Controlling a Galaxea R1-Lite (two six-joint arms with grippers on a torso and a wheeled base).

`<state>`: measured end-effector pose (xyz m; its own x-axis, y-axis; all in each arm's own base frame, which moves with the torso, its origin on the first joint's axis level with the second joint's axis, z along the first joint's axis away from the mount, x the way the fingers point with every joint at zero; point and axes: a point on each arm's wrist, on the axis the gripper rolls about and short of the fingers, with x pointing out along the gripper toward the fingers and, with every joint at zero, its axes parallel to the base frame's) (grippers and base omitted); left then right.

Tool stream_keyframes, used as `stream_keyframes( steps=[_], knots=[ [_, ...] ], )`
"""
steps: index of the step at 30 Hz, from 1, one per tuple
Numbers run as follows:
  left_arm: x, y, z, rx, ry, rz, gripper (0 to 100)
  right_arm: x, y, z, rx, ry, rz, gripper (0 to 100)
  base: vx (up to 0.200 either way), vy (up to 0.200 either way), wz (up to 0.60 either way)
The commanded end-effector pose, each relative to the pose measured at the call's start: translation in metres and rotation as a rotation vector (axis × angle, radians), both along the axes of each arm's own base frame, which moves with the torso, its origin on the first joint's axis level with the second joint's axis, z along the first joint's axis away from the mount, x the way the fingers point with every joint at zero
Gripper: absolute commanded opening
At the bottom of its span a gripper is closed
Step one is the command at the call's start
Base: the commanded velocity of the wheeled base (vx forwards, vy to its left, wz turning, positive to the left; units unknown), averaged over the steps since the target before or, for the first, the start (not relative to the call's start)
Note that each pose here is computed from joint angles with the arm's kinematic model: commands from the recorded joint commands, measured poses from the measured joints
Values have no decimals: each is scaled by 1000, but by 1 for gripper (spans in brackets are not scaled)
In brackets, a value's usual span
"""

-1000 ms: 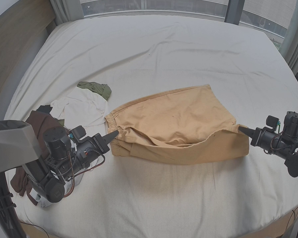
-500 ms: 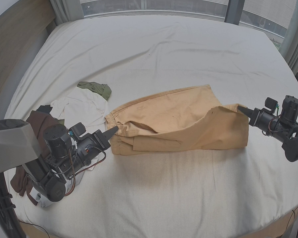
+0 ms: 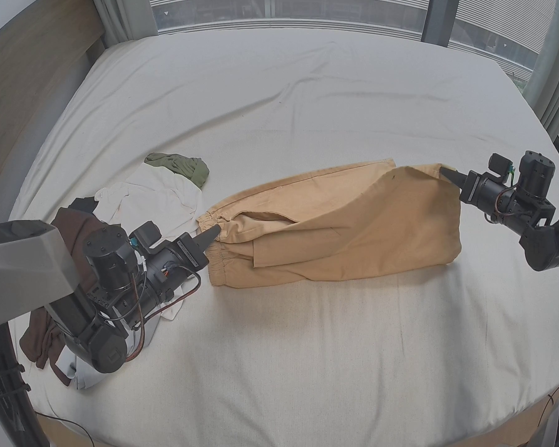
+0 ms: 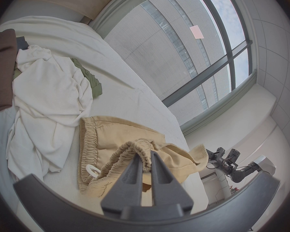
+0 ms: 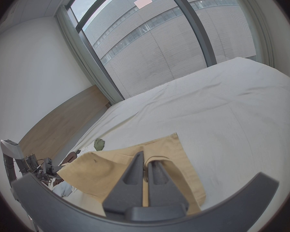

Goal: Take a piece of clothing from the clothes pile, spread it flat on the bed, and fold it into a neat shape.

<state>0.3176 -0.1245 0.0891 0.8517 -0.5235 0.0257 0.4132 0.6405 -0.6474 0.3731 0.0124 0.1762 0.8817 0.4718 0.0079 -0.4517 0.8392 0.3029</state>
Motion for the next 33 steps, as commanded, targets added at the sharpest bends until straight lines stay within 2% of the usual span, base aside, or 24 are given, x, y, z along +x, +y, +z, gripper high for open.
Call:
stream_keyframes(
  steps=[1,10,19,25,33],
  knots=[
    [1,0,-2,2,4,10,0,21,2,-1,0,-8,6,0,0,0,0],
    [10,7,-2,-3,-4,43,0,69,8,1,-1,-29,13,0,0,0,0],
    [21,15,-5,-8,2,117,0,93,15,-6,-4,-23,27,0,0,0,0],
    [26,16,-11,0,29,131,0,106,22,-8,-6,-27,36,0,0,0,0],
    [33,16,-13,-2,21,166,0,119,24,-12,-7,-42,32,0,0,0,0]
  ],
)
